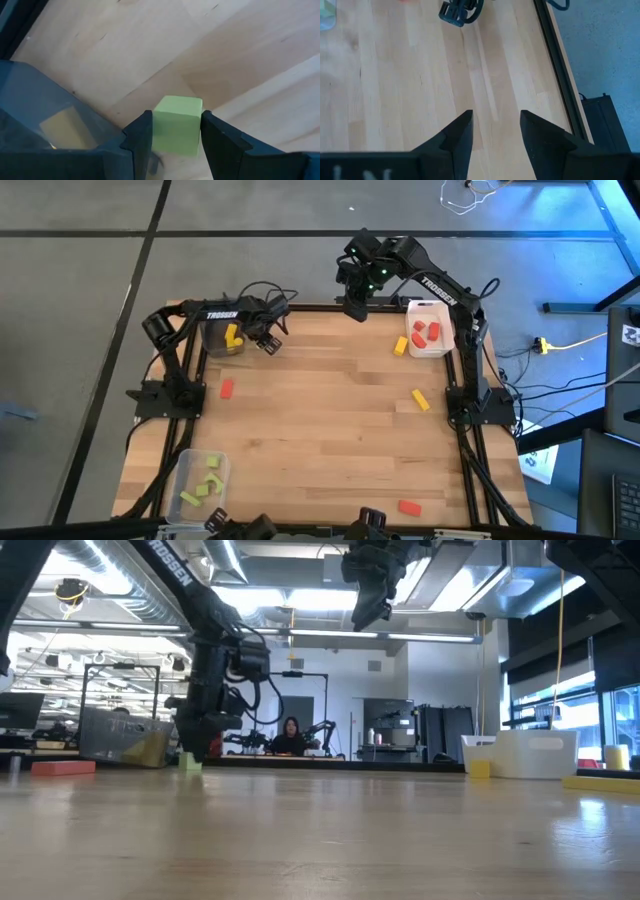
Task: Sort & place blocks by color
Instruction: Put the green block into the transparent bin
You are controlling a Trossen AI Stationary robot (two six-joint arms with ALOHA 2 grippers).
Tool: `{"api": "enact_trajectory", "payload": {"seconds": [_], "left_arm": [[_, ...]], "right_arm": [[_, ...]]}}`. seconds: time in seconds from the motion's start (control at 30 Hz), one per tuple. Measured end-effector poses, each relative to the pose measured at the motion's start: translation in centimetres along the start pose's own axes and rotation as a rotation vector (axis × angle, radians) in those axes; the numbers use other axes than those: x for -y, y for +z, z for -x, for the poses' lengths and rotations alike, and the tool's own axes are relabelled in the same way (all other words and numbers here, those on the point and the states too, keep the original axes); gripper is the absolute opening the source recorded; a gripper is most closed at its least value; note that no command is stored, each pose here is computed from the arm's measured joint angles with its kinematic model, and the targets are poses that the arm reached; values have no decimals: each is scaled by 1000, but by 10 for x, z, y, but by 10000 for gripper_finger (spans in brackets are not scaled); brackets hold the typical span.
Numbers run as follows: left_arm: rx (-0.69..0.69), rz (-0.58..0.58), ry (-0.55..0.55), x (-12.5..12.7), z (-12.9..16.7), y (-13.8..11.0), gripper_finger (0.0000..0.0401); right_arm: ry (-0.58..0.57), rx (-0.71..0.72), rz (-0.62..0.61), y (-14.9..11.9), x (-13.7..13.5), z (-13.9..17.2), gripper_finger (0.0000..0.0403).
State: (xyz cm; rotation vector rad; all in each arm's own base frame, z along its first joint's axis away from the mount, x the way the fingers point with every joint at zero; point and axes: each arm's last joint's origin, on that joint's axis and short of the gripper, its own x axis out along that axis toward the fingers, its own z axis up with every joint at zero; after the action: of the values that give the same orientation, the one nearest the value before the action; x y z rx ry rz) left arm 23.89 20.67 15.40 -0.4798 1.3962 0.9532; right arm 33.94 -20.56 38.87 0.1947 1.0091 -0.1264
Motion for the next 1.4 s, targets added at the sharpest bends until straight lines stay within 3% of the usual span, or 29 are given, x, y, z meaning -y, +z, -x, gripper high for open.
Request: {"api": "enact_trajectory", "payload": {"seconds": [0.47,0.67,0.87,1.17,1.4], "left_arm": [[-11,1,-8,0,-4,1,151],[-15,-3,-17,1,-3,0,120],[-5,-10,-65,4,4,-2,118],[99,-21,-168,8,57,-17,118],[147,-56,-309,3,119,-57,118]], "right_arm": [[0,0,0,0,0,0,163],[0,0,0,0,0,0,163],[0,0,1,0,0,0,163],[-3,11,4,1,0,0,163],[-4,16,7,2,0,0,163]]}}
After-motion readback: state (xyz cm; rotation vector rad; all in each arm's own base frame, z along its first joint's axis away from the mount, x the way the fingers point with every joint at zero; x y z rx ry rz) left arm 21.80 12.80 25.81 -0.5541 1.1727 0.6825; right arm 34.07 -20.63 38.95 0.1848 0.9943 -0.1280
